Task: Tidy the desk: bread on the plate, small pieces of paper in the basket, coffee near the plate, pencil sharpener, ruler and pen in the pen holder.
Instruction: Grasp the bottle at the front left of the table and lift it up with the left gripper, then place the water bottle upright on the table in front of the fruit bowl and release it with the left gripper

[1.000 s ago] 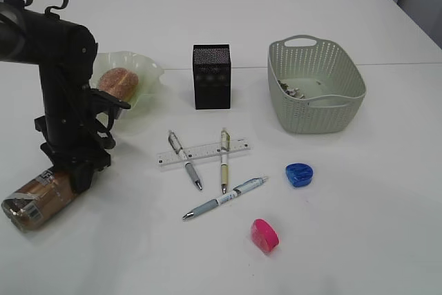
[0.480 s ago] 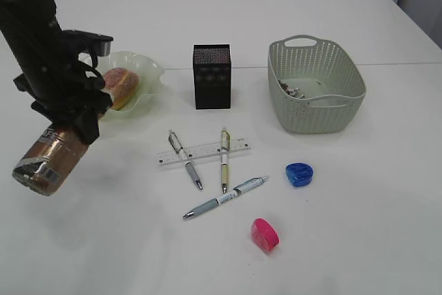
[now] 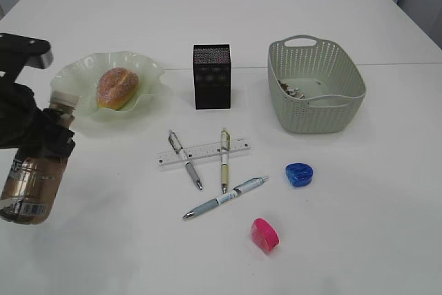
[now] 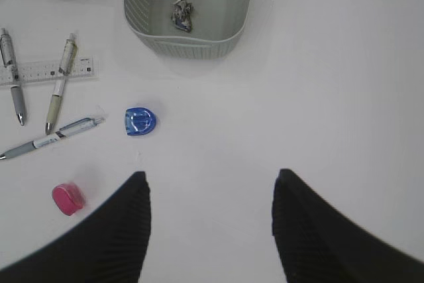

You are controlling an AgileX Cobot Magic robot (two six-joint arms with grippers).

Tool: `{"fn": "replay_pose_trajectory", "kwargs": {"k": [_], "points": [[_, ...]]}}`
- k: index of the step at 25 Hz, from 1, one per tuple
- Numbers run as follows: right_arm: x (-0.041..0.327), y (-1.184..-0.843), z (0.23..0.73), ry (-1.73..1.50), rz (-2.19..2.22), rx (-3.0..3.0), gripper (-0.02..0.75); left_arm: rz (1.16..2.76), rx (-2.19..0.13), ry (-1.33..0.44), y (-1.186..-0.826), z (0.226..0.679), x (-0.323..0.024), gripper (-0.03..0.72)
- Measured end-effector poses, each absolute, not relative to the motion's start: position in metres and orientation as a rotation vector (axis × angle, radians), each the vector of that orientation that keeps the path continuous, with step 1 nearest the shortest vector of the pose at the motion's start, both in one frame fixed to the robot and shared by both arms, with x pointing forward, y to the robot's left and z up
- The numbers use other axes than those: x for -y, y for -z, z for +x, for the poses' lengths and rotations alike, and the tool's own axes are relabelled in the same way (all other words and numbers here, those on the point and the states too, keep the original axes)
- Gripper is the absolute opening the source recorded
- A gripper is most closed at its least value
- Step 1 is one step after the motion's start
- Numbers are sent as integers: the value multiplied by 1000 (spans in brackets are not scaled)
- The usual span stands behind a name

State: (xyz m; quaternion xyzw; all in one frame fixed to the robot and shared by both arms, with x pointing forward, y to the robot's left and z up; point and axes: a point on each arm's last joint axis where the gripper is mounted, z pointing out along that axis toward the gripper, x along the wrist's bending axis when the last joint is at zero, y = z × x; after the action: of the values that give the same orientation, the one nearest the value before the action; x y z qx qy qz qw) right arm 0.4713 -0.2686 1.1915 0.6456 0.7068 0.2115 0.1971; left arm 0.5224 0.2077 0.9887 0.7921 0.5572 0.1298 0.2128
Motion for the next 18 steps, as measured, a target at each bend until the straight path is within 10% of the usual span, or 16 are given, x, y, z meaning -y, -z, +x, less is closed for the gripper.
{"fn": "replay_pose_trajectory", "kwargs": {"k": [18], "points": [[271,-1192,472,-562,1795,-1967,464,1449,-1207,-1006,-962,522,-225,269]]}}
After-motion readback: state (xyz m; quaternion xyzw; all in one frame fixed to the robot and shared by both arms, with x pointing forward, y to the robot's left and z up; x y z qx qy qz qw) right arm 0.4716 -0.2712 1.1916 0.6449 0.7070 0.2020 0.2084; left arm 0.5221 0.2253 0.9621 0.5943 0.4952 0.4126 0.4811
